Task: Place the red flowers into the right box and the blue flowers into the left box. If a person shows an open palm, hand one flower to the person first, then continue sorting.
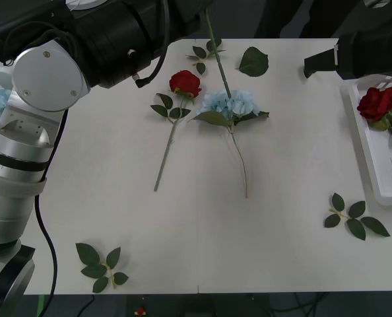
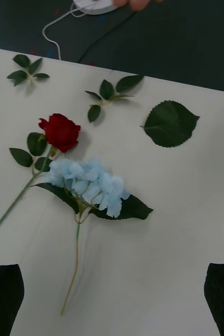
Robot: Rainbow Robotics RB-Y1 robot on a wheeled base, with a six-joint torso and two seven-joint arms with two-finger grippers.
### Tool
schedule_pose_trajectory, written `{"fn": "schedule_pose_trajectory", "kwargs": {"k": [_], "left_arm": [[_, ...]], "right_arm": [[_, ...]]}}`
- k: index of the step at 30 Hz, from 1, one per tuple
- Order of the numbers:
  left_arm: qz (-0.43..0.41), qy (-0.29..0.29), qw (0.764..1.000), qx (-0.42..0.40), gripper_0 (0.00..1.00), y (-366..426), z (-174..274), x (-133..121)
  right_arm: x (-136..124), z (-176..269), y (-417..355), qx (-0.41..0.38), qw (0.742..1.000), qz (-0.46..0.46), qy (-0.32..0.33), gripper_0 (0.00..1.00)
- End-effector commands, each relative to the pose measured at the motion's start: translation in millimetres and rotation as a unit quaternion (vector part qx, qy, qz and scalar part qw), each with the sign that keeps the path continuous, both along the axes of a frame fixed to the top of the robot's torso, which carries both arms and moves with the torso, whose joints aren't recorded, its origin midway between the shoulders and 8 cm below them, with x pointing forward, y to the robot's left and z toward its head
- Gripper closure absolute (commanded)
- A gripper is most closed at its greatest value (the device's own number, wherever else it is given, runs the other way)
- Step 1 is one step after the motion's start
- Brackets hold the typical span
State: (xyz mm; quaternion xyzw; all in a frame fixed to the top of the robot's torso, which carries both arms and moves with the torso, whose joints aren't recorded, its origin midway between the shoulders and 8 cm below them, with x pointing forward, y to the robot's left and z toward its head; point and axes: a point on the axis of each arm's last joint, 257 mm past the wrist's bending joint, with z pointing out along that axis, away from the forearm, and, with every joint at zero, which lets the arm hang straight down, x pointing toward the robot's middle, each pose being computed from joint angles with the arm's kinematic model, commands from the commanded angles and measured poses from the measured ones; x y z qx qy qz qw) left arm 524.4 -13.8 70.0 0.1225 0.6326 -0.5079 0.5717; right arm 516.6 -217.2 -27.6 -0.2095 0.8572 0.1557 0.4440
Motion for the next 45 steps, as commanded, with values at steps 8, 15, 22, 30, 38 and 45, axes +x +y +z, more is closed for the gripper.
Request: {"fn": "schedule_pose_trajectory", "kwargs": {"k": [8, 15, 22, 30, 38, 45], "left_arm": [[-0.056, -0.008, 0.996, -0.072, 1.0, -37.5, 26.4, -36.7], [-0.057, -0.007, 0.996, -0.072, 1.0, -37.6, 26.5, -36.9], [-0.057, -0.007, 0.996, -0.072, 1.0, -37.6, 26.5, -36.9], [-0.057, -0.007, 0.996, -0.072, 1.0, -37.6, 26.5, -36.9], [-0.057, -0.007, 0.996, -0.072, 1.0, -37.6, 26.5, -36.9], [-0.057, -0.007, 0.996, -0.072, 1.0, -37.6, 26.5, -36.9]], "right_arm": [[-62.9, 40.4, 53.9, -0.02, 0.97, 0.208, -0.126, 0.0], [-81.7, 38.0, 82.3, 0.003, 0.944, 0.284, -0.165, 0.0], [-80.9, 29.5, 102.3, 0.055, 0.938, 0.298, -0.166, 0.0], [-70.6, 21.5, 129.2, 0.105, 0.937, 0.292, -0.161, 0.0], [-61.4, 19.2, 163.3, 0.134, 0.932, 0.3, -0.156, 0.0], [-60.5, 24.2, 190.9, 0.161, 0.925, 0.305, -0.159, 0.0]]}}
